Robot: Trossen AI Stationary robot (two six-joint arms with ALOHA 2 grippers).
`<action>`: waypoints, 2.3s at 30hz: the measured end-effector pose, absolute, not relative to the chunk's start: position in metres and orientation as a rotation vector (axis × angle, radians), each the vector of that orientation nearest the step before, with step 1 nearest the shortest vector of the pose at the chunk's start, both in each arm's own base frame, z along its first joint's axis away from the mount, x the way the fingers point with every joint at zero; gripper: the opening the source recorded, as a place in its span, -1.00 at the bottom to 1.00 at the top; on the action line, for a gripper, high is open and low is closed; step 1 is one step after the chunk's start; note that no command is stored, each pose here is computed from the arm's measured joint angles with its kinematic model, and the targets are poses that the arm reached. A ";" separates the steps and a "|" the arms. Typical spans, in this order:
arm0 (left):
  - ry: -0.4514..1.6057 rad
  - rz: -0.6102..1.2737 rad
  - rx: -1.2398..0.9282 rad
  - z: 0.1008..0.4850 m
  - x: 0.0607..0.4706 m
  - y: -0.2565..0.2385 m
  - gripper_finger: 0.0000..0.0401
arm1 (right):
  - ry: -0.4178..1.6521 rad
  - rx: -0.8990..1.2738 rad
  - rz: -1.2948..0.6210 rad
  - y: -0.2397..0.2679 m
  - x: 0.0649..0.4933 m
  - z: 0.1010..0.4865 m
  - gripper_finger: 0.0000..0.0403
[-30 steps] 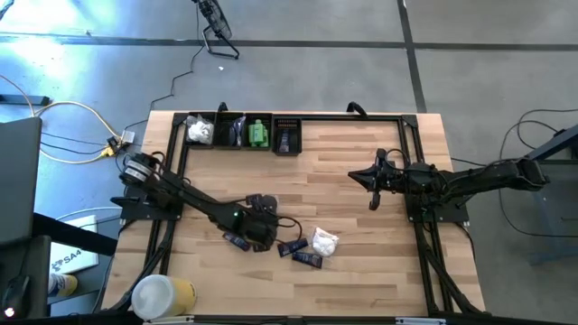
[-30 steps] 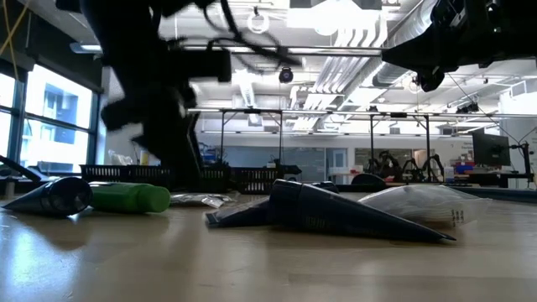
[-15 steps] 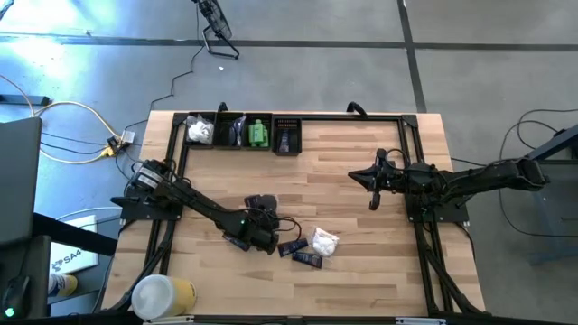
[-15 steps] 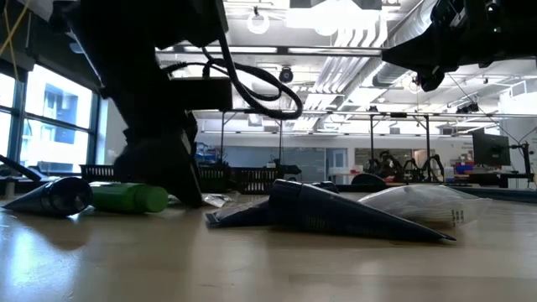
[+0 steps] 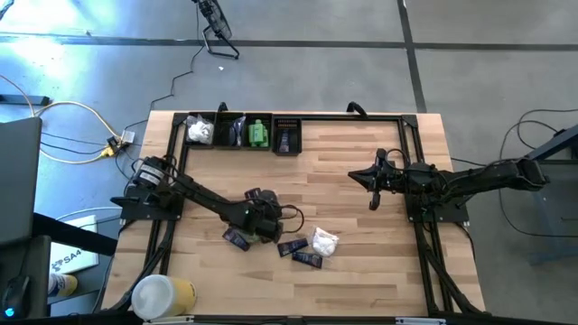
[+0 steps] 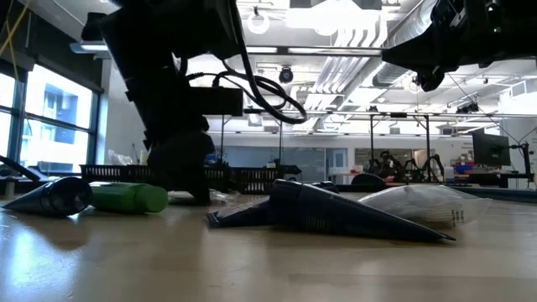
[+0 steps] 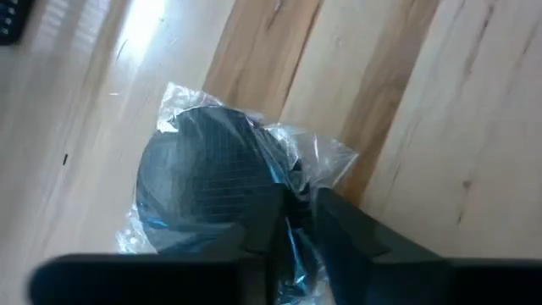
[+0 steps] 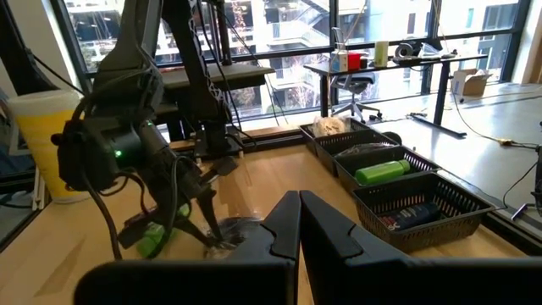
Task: Pick & Place Travel size toiletries
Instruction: Put the hairbrush into the middle left black bin
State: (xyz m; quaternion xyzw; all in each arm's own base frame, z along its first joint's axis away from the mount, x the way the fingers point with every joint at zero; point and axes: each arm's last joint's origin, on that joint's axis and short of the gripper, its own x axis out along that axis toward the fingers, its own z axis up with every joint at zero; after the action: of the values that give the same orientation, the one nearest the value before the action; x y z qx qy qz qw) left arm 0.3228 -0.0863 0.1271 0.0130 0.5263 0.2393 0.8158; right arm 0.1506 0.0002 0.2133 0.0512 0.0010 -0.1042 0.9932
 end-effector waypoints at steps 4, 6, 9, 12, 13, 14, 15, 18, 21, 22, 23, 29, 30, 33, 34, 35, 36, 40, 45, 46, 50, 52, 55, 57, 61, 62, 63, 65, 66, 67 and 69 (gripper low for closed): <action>1.114 0.503 0.021 0.129 0.323 -0.088 -0.96 | 0.002 0.103 -0.209 0.000 0.151 0.213 -0.99; 1.115 0.489 0.005 0.130 0.323 -0.088 -0.97 | 0.003 0.103 -0.209 0.000 0.151 0.213 -0.99; 1.112 0.488 0.003 0.130 0.324 -0.089 -0.97 | 0.003 0.102 -0.209 0.000 0.151 0.213 -0.99; 1.115 0.482 0.001 0.136 0.328 -0.090 -0.99 | 0.003 0.102 -0.209 0.000 0.151 0.213 -0.99; 1.121 0.478 0.008 0.138 0.329 -0.090 -0.99 | 0.004 0.102 -0.209 0.000 0.151 0.213 -0.99; 1.125 0.472 0.015 0.140 0.330 -0.091 -0.99 | 0.004 0.102 -0.209 0.000 0.151 0.213 -0.99; 1.128 0.467 0.021 0.143 0.332 -0.091 -1.00 | 0.004 0.102 -0.209 0.000 0.151 0.213 -0.99; 1.137 0.477 0.037 0.153 0.336 -0.092 -1.00 | 0.004 0.102 -0.209 0.000 0.151 0.213 -0.99; 1.132 0.501 0.060 0.165 0.340 -0.093 -1.00 | 0.005 0.102 -0.209 0.000 0.151 0.213 -0.99; 1.130 0.512 0.067 0.168 0.341 -0.093 -1.00 | 0.004 0.102 -0.209 0.000 0.151 0.213 -0.99; 1.125 0.522 0.075 0.171 0.342 -0.093 -1.00 | 0.004 0.102 -0.209 0.000 0.151 0.213 -0.99; 1.083 0.534 0.067 0.184 0.349 -0.095 -1.00 | 0.005 0.102 -0.209 0.000 0.151 0.213 -0.99; 1.081 0.537 0.062 0.187 0.350 -0.095 -1.00 | 0.005 0.102 -0.209 0.000 0.151 0.213 -0.99; 1.062 0.547 0.040 0.190 0.352 -0.095 -1.00 | 0.006 0.102 -0.209 0.000 0.151 0.213 -0.99; 1.057 0.554 0.028 0.191 0.352 -0.095 -1.00 | 0.006 0.102 -0.209 0.000 0.151 0.213 -0.99; 1.052 0.562 0.014 0.191 0.352 -0.096 -1.00 | 0.007 0.102 -0.209 0.000 0.151 0.213 -0.99; 1.044 0.569 -0.001 0.192 0.352 -0.096 -1.00 | 0.009 0.101 -0.209 0.000 0.151 0.213 -0.99; 1.025 0.583 -0.030 0.193 0.353 -0.096 -1.00 | 0.012 0.101 -0.209 0.000 0.151 0.212 -0.99; 1.027 0.592 -0.019 0.193 0.353 -0.095 -1.00 | 0.012 0.101 -0.209 0.000 0.151 0.212 -0.99; 1.023 0.606 -0.004 0.192 0.352 -0.095 -1.00 | 0.012 0.101 -0.209 0.000 0.151 0.212 -0.99; 1.067 0.651 0.033 0.193 0.339 -0.083 -1.00 | 0.012 0.101 -0.209 0.000 0.150 0.212 -0.99; 1.051 0.663 0.015 0.197 0.335 -0.075 -1.00 | 0.012 0.101 -0.209 0.000 0.151 0.212 -0.99; 1.046 0.679 0.012 0.206 0.322 -0.065 -1.00 | 0.011 0.101 -0.210 0.000 0.151 0.212 -0.99; 1.031 0.683 0.007 0.215 0.313 -0.057 -1.00 | 0.011 0.101 -0.210 0.000 0.150 0.212 -0.99; 0.989 0.714 0.003 0.232 0.292 -0.043 -1.00 | 0.012 0.101 -0.209 0.000 0.150 0.212 -0.99; 0.986 0.726 0.007 0.236 0.286 -0.039 -1.00 | 0.012 0.101 -0.210 0.000 0.150 0.212 -0.99; 0.967 0.734 0.000 0.241 0.282 -0.035 -1.00 | 0.013 0.100 -0.210 0.000 0.151 0.212 -0.99; 0.931 0.755 -0.014 0.250 0.271 -0.028 -1.00 | 0.013 0.098 -0.209 0.000 0.150 0.212 -0.99; 0.925 0.760 -0.014 0.255 0.266 -0.024 -1.00 | 0.013 0.097 -0.210 0.000 0.150 0.212 -0.99; 0.909 0.762 -0.017 0.259 0.262 -0.021 -1.00 | 0.019 0.096 -0.210 0.000 0.150 0.212 -0.99; 0.872 0.781 -0.043 0.268 0.254 -0.013 -1.00 | 0.024 0.095 -0.211 0.000 0.150 0.211 -0.99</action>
State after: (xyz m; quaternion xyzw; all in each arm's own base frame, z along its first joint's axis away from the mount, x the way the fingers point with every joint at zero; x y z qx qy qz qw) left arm 0.2535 -0.0133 0.2684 -0.0203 0.4116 0.3684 0.8334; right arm 0.1505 0.0001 0.2109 0.0476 0.0121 -0.1051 0.9933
